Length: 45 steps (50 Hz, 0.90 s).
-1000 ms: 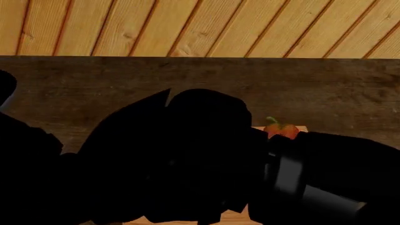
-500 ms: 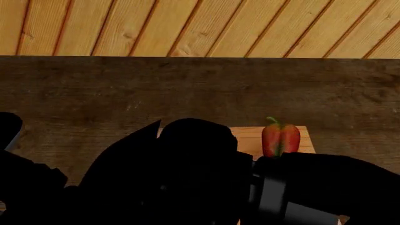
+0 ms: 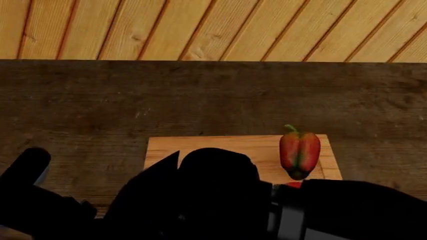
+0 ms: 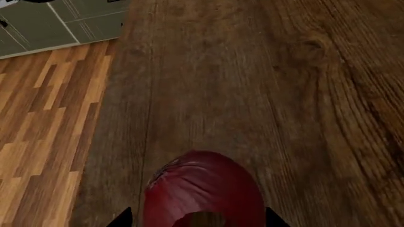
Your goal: Place the avocado, onion, tomato and bell pepper on the cutting board.
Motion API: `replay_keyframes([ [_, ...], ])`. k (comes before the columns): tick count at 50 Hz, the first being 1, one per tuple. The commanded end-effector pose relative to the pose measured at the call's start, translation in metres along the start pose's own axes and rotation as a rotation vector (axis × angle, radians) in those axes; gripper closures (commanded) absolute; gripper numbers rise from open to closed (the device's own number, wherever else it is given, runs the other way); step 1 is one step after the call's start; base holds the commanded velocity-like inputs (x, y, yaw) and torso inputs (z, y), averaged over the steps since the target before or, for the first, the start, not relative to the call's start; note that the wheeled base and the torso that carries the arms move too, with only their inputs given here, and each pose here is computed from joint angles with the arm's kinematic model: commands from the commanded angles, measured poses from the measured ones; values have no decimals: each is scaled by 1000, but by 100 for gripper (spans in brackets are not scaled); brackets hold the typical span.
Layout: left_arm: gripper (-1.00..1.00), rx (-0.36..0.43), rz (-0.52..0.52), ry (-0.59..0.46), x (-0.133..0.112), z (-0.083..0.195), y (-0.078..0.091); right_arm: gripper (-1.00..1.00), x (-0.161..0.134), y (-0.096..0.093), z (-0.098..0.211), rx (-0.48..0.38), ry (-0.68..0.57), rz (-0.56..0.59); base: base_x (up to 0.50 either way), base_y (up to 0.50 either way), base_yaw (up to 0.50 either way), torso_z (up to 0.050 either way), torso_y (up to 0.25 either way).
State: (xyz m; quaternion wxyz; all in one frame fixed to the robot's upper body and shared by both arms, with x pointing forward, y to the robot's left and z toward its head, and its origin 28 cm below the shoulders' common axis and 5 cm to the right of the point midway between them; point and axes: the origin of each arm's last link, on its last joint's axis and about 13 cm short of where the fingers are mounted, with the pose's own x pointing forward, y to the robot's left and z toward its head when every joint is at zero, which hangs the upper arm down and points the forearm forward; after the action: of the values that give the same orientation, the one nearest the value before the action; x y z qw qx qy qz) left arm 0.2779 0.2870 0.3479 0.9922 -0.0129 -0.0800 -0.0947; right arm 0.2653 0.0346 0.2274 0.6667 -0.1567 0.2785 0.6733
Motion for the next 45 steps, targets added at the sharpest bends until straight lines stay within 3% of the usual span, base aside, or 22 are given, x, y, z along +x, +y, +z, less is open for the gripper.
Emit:
replay_keyframes([
  [1, -100, -8, -1, 3, 0, -3, 1, -100, 2, -3, -10, 29, 39, -12, 0, 0, 0, 0, 0],
  [5, -100, -10, 0, 4, -1, -4, 1, -100, 3, -5, -14, 40, 46, -18, 0, 0, 0, 0, 0],
  [6, -100, -10, 0, 4, -1, -4, 2, 100, 3, -5, -14, 40, 44, -28, 0, 0, 0, 0, 0],
  [23, -100, -4, 0, -1, -3, -2, 0, 100, -25, 5, 0, -22, -9, -115, 0, 0, 0, 0, 0],
  [45, -100, -4, -16, -6, 0, -1, -4, 100, -77, 30, -4, 9, -28, -313, 0, 0, 0, 0, 0],
])
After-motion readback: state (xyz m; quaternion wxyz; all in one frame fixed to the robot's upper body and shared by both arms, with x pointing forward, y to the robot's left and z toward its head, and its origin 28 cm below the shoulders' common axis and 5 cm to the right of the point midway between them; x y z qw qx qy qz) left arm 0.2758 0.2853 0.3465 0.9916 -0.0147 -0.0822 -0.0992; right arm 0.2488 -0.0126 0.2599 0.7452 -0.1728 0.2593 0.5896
